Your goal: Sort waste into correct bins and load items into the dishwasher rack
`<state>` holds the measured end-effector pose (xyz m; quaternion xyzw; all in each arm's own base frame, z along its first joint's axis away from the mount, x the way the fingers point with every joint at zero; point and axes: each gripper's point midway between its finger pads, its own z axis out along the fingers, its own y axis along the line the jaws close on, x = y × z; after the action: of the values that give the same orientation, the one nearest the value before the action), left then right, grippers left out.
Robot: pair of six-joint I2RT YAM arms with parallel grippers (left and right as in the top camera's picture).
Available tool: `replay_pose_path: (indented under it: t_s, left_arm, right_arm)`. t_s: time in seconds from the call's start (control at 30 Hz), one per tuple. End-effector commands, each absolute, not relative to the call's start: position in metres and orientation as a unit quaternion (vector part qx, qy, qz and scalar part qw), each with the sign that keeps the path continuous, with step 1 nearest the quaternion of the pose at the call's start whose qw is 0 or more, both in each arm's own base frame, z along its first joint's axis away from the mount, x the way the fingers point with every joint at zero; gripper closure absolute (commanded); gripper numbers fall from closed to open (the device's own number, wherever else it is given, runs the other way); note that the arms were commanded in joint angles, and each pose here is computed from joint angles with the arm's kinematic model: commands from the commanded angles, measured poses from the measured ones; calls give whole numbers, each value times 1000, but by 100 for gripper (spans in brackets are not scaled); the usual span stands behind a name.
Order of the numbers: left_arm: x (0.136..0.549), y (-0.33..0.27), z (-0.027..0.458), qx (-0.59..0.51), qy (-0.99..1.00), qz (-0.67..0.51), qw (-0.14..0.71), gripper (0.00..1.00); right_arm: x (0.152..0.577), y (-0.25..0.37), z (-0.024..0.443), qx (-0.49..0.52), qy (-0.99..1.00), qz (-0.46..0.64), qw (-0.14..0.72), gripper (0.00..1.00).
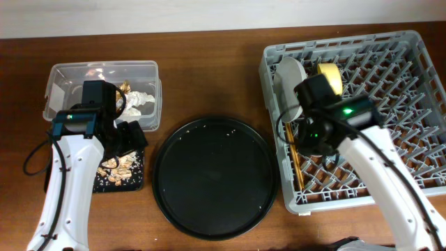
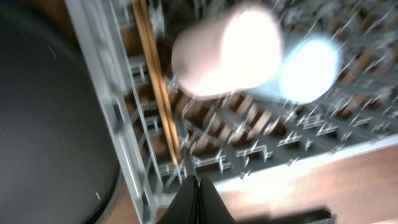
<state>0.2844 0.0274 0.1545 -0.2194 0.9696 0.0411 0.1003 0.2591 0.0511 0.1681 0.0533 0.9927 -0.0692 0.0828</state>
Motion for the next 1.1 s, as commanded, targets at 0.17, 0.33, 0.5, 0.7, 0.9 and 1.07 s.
replay_pose_path:
  t_s: [0.17,0.33,0.5,0.7,0.9,1.07]
  left_arm:
    - [283,28,157,-224,968,38,105,1]
    - [283,28,157,-224,968,38,105,1]
    - [283,28,157,-224,968,39,104,1]
    - [290,14,158,-167,979,34,115,1]
    - [274,-23,155,-64,995,15,81,1]
    - [246,-23,157,-62,996,10,59,1]
  right_arm:
    - [225,91,90,-13,999,51,-5,96]
    - [220,104,88,-30,995,90,-15,96]
    - [221,107,89,-38,994,99,-12,89]
    - [269,84,147,-32,992,25,117,36]
    - [304,99,197,-82,975,51,202,18]
    - [289,95,200,-54,978,55,195,18]
